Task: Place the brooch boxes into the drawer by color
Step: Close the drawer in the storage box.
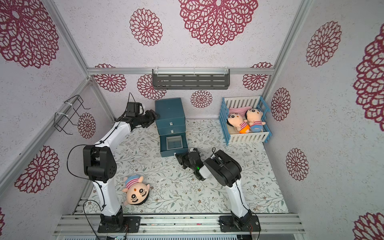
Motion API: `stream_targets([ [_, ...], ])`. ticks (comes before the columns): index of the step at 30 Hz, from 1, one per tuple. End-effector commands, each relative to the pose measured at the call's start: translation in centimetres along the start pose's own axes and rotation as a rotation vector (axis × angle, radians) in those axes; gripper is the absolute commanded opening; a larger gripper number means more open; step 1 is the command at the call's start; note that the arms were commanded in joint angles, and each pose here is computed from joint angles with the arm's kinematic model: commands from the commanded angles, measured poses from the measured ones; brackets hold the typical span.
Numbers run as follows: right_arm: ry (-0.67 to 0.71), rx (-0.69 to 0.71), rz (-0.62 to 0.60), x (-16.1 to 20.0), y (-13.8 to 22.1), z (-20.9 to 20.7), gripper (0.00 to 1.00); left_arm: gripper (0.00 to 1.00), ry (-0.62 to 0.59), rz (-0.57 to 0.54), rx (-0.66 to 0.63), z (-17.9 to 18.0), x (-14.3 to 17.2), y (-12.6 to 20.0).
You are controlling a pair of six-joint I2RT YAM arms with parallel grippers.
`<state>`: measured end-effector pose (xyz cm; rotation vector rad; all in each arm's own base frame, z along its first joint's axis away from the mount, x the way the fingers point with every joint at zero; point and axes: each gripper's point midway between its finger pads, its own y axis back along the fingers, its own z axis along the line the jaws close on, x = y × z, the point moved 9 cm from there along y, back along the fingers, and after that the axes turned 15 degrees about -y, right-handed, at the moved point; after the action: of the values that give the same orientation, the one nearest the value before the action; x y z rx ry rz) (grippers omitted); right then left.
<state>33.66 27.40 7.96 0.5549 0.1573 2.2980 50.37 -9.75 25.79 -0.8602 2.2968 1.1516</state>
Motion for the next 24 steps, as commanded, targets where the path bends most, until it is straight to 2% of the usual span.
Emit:
stream_targets([
  [1, -0.004, -0.092, -0.036, -0.1, -0.3, 1.5, 0.0, 0.67, 0.011, 0.094, -0.03, 0.5, 2.4, -0.7],
  [13, -0.008, -0.123, -0.076, -0.5, -0.8, 2.9, 0.0, 0.66, 0.012, 0.099, -0.034, 0.5, 2.5, -0.4],
  [24, -0.042, -0.087, -0.084, -2.3, -3.9, 3.5, 0.0, 0.66, 0.023, 0.094, -0.031, 0.5, 2.6, -0.2],
])
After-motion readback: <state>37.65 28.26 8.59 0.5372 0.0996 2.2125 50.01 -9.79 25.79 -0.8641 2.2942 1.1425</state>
